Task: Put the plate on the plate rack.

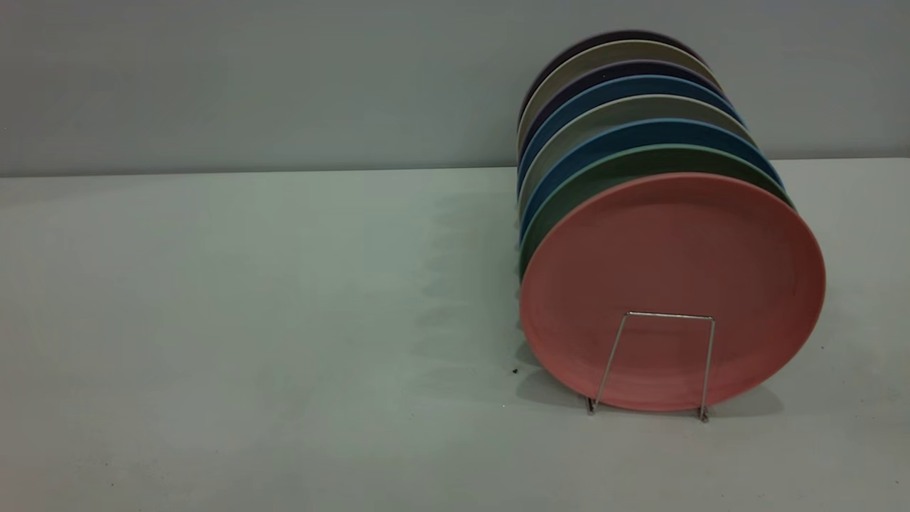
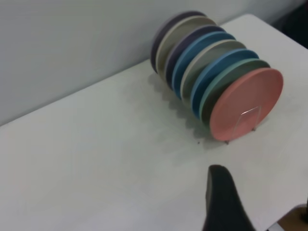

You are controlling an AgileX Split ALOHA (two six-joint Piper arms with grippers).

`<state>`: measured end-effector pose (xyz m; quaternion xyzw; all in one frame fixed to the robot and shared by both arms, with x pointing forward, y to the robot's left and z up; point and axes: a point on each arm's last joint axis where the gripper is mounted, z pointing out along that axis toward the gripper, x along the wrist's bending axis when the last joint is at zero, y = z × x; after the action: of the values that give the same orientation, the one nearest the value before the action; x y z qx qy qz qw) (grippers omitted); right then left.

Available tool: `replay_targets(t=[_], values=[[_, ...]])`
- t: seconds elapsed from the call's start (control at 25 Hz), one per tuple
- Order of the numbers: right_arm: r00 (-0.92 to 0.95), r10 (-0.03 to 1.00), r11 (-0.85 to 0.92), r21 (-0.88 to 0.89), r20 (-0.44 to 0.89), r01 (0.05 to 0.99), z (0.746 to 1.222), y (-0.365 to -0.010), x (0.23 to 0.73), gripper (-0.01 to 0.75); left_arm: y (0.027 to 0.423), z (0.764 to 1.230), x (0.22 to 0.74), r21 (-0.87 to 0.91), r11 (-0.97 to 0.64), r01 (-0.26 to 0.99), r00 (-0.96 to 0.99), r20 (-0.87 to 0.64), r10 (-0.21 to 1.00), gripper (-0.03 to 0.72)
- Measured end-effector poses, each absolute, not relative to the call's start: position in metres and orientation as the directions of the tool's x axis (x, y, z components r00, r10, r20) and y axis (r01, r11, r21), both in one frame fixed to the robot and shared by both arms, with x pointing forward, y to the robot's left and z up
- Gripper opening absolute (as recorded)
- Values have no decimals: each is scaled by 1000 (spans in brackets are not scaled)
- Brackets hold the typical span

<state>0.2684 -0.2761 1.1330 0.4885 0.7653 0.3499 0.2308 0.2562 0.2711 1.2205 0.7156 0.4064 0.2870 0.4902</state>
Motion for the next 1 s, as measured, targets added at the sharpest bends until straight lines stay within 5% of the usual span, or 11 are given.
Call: replay_targets(t=[0.44,1.0], values=[[-413,910,268,787,-19,556,1071,-282,232,383,284,1168,218,934,-155,322,456,-9,890,417],[-413,910,261,820,-34,509,1068,-284,222,382,288,1072,219,885,-244,395,445,48,894,413]])
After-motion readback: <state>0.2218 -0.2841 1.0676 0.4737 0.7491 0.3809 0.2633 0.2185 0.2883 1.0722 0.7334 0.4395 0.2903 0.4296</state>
